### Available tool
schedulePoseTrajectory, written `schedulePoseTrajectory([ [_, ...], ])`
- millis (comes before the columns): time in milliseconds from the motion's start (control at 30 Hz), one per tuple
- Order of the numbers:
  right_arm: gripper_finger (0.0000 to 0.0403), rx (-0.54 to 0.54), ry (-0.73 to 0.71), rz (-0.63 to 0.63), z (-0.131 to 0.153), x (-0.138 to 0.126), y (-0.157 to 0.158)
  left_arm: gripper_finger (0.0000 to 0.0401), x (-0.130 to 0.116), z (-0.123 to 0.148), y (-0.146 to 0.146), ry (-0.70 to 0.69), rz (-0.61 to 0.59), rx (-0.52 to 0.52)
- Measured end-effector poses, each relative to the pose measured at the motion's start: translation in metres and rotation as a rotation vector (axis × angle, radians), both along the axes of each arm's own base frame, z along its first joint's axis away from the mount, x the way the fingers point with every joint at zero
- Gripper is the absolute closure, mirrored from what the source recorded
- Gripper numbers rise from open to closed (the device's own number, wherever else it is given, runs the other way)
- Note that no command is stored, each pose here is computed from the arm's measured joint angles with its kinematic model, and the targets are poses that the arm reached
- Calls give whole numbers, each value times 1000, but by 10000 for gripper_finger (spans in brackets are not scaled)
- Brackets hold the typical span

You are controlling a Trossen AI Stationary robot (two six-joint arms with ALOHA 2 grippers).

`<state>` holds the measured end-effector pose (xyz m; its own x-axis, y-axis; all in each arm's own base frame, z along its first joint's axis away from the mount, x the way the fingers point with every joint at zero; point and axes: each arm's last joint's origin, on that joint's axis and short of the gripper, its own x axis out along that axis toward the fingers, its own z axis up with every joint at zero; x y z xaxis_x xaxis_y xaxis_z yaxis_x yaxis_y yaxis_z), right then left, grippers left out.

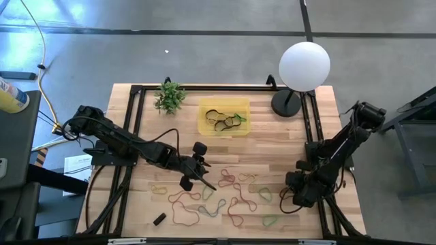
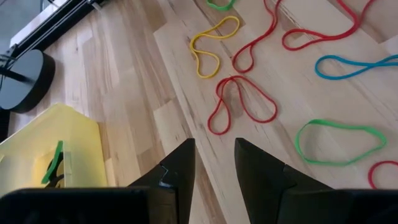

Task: Pick and place rubber bands into bin
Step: Put the top black rubber band into the yellow bin

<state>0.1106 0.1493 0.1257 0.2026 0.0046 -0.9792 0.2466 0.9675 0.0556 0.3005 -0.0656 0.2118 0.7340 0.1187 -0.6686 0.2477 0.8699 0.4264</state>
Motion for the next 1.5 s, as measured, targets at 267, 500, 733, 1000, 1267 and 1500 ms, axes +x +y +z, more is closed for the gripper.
schedulePoseTrajectory([
  [267, 358, 2, 3, 11, -1, 0, 0, 302, 0, 0, 0, -1, 4, 6],
  [500, 388, -7, -19, 20, -1, 1, 0, 302, 0, 0, 0, -2, 10, 5],
  [733, 396, -66, -92, 7, 2, 4, -1, 302, -1, -1, 0, 17, 6, 3],
  [1000, 400, -184, -163, 9, 26, 12, 4, 302, -3, -3, 1, 38, 5, 7],
  [1267, 401, -321, -268, 37, 69, 28, 11, 302, -4, -4, 1, 60, 11, 3],
  [1500, 401, -469, -421, 96, 117, 53, 11, 302, -5, -5, 1, 63, 16, 0],
])
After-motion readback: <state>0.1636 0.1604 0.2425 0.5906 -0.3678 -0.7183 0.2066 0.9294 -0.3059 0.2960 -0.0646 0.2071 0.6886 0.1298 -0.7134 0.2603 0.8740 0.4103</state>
